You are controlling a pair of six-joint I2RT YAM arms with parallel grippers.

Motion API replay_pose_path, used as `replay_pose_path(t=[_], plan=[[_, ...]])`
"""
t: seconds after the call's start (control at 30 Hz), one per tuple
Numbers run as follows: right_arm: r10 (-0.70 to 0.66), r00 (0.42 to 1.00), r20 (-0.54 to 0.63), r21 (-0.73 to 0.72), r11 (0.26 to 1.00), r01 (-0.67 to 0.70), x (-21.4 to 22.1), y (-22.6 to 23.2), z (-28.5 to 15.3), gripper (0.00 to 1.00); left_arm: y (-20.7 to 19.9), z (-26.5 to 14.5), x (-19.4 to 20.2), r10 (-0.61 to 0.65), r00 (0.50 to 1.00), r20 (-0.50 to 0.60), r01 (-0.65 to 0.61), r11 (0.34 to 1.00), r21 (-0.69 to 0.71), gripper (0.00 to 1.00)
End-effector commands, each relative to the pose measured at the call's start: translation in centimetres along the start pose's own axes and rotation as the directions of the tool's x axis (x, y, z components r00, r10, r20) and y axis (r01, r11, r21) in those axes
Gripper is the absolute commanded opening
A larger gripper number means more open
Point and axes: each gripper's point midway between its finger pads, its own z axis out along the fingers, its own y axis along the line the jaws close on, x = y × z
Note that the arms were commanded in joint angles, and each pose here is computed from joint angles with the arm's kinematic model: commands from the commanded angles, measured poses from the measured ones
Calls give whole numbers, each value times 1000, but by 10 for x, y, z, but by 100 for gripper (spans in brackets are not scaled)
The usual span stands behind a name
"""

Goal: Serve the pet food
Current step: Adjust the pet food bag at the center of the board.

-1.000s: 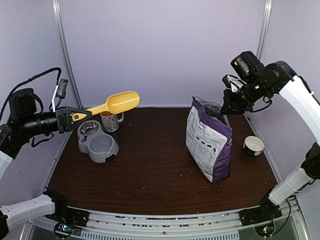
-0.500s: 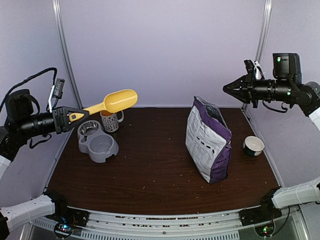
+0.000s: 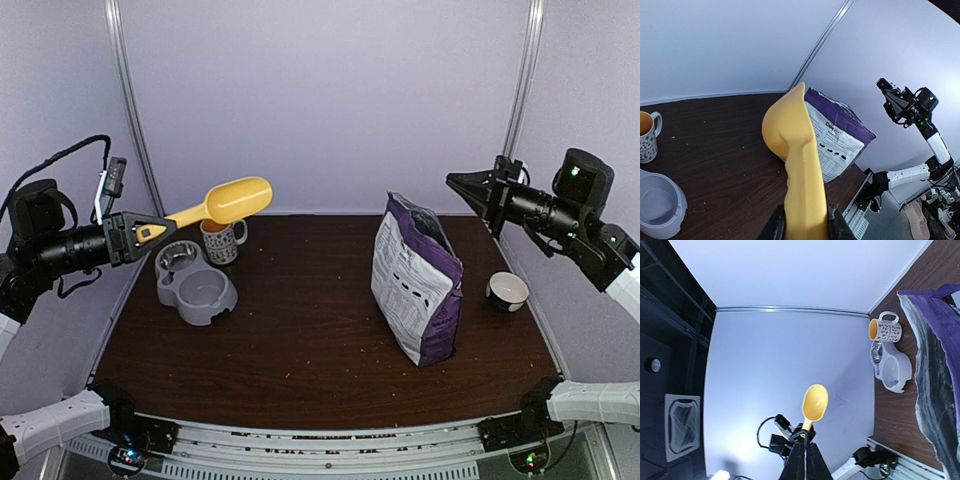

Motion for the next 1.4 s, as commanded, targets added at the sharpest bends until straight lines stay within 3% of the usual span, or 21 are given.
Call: replay_pose_path(t=[0.0,0.17,0.37,0.47,0.57,0.6,0.67,0.77,0.97,1.13,1.37], plan=[[182,982,58,-150,974,-171,-12,22,-9,0,-3,-3,-12,11,999,45,-10,1000,-5,22],[284,957,65,-157,950,-271,-16,7,-7,1,-3,-3,-13,10,999,47,-10,1000,-6,22],[290,953,88,-134,951,-277,-21,-4,-2,7,-4,-4,-14,10,999,50,-10,1000,-3,22],[188,976,109,-72,981,-181,-24,-5,1,11,-5,-5,-14,13,999,53,-13,1000,-1,22],[-102,990,98,96,991,93,-29,3,3,20,-4,-5,-13,15,998,55,-15,1000,-1,22],[-217,972,89,190,962,197,-33,4,0,22,-4,-5,-13,14,998,54,-14,1000,0,22],[-465,885,0,407,809,424,-44,-11,-10,26,-5,-5,-12,14,999,52,-14,1000,3,22],[-628,767,-134,537,605,589,-52,-22,-23,36,-5,-5,-10,14,999,48,-14,1000,5,22],[-641,654,-402,644,310,699,-47,-76,-26,47,-3,-5,-9,12,999,46,-12,1000,1,22],[-660,566,-494,634,172,754,-42,-80,-18,53,0,-3,-6,4,999,39,-3,1000,-6,22],[-634,476,-609,618,-3,786,-44,-95,-4,54,3,-3,-5,-3,999,40,4,1000,-17,22]])
